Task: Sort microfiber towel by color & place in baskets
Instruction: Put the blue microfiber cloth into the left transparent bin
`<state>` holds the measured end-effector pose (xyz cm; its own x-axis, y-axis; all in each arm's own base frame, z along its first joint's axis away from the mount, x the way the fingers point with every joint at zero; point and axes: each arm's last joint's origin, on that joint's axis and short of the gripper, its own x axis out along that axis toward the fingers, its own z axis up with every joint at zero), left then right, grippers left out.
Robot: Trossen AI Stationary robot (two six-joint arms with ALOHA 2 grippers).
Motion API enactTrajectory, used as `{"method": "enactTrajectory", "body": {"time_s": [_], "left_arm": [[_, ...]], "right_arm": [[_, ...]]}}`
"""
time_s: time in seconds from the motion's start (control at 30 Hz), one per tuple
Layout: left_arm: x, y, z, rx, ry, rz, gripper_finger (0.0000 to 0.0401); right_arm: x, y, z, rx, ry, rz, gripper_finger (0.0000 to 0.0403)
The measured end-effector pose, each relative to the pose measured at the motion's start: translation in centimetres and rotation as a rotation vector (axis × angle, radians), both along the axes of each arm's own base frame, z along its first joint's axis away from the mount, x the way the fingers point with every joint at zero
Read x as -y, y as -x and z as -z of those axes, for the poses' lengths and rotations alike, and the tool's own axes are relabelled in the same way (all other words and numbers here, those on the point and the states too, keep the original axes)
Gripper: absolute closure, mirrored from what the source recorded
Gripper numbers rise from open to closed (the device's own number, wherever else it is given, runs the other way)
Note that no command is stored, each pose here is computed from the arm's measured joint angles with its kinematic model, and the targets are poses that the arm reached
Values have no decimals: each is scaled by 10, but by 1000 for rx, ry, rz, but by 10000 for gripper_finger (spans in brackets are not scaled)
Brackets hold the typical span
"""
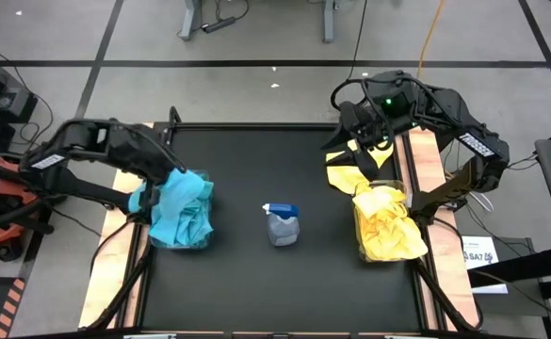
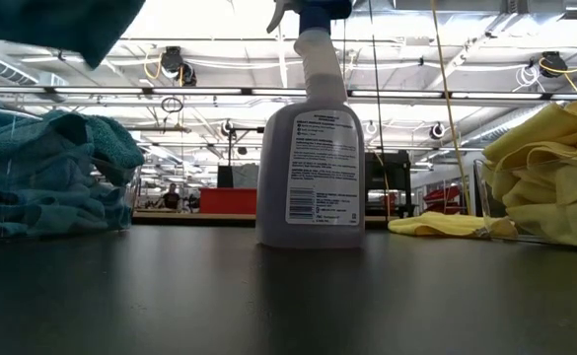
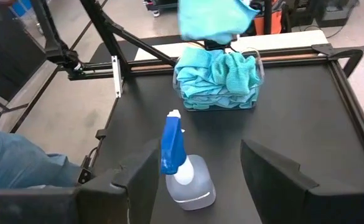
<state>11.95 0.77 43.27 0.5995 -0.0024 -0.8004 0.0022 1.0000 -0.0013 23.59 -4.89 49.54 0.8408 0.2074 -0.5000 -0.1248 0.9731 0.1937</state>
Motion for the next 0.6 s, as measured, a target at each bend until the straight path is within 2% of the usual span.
{"method": "enactTrajectory", "body": {"time_s": [0.27,0.6], "left_arm": [[-1,-6,46,-242,-10,-12,394],[-2,-14,116,-514,13,-16,391]], "right_arm": [[-11,-1,2,-20,-5,-48,191],[-22,-3,2,-20,0,-89,191]]}}
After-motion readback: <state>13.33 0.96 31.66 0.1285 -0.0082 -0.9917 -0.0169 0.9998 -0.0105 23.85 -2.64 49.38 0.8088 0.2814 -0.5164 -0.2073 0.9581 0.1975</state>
